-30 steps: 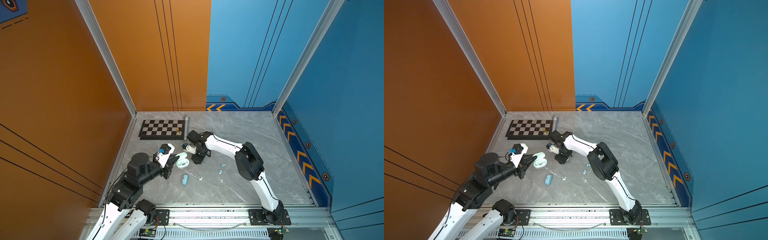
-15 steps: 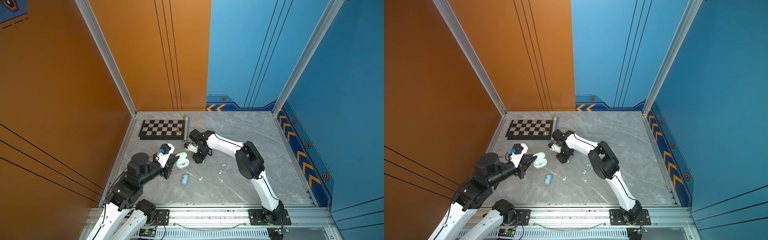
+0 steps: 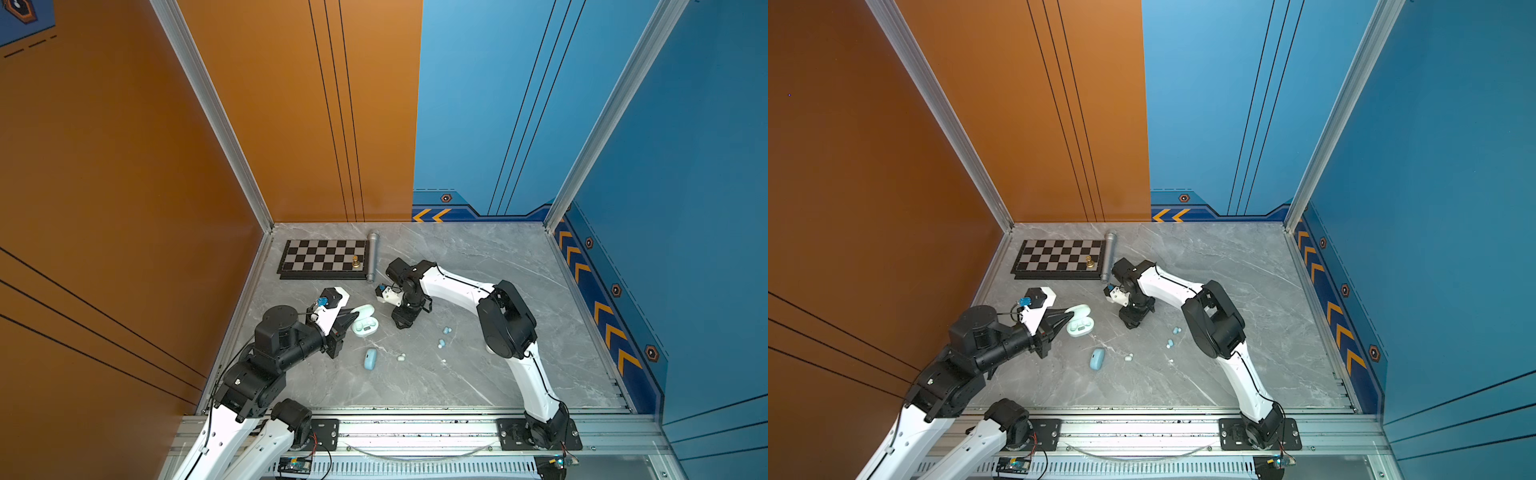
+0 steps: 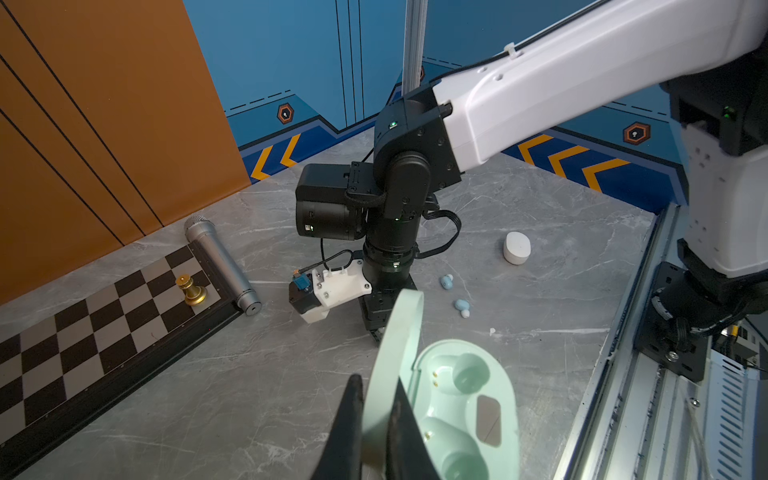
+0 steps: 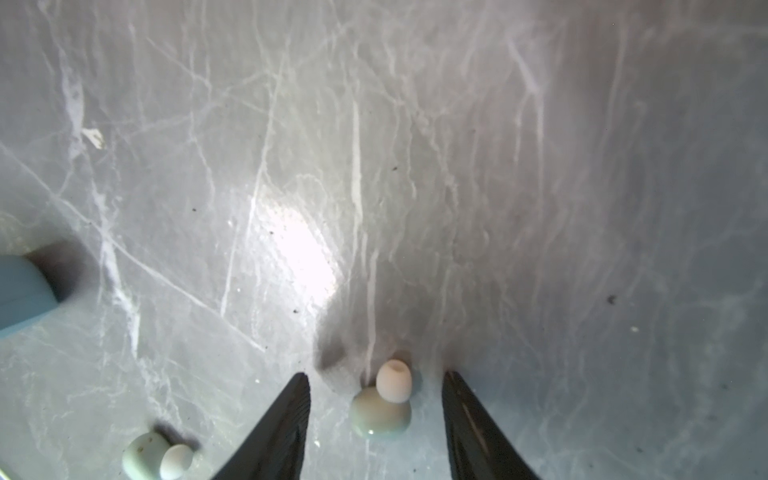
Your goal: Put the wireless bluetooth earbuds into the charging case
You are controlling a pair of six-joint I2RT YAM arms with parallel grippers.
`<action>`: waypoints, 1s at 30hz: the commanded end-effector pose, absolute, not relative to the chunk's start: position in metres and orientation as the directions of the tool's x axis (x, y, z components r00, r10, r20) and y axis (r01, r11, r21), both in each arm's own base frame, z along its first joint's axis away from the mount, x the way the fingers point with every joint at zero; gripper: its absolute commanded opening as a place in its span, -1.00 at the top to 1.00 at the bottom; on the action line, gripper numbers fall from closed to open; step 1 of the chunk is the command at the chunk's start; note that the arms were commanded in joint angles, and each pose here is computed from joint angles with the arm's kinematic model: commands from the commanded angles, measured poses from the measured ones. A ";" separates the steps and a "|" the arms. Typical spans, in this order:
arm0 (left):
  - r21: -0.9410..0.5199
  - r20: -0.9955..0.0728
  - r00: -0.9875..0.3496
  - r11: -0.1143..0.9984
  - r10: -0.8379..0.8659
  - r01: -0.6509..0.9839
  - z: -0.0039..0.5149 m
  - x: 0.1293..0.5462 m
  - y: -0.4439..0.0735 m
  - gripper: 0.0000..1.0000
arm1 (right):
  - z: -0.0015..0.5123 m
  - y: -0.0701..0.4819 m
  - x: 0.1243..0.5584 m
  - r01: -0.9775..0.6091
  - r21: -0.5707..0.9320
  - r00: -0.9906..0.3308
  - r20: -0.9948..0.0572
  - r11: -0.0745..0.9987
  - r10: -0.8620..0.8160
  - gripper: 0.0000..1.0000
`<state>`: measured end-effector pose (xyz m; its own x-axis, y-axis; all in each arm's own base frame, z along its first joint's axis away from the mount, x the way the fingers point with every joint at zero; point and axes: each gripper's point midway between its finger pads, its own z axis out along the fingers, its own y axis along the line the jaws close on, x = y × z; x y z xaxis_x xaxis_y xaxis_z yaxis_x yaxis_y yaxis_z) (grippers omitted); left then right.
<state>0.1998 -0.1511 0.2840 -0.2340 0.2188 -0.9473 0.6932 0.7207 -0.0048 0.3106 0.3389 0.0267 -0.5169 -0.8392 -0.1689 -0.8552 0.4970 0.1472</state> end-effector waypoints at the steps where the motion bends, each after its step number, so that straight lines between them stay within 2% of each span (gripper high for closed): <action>1: -0.002 -0.960 -0.202 0.718 0.193 0.696 0.298 0.199 -0.151 1.00 | 0.027 0.324 0.297 -0.830 0.155 -0.553 -0.103 0.536 -0.827 -0.09; 8: 0.014 -0.963 -0.183 0.716 0.197 0.698 0.306 0.200 -0.151 1.00 | 0.021 0.310 0.315 -0.810 0.021 -0.585 -0.074 0.586 -0.807 -0.13; 17: 0.031 -0.964 -0.168 0.711 0.207 0.702 0.312 0.202 -0.153 1.00 | 0.027 0.295 0.330 -0.810 -0.090 -0.575 -0.067 0.579 -0.815 -0.11; 27: 0.027 -0.961 -0.176 0.703 0.214 0.711 0.313 0.206 -0.156 1.00 | 0.051 0.284 0.353 -0.769 -0.111 -0.614 -0.146 0.630 -0.775 -0.07; 30: 0.027 -0.960 -0.177 0.705 0.215 0.709 0.312 0.206 -0.156 1.00 | 0.062 0.272 0.368 -0.712 -0.095 -0.673 -0.190 0.696 -0.715 -0.03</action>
<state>0.2075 -0.1546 0.2933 -0.2341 0.2276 -0.9452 0.6952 0.7188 0.0009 0.3555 0.2823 0.0322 -0.6281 -0.7683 -0.1229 -0.7658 0.6384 -0.0773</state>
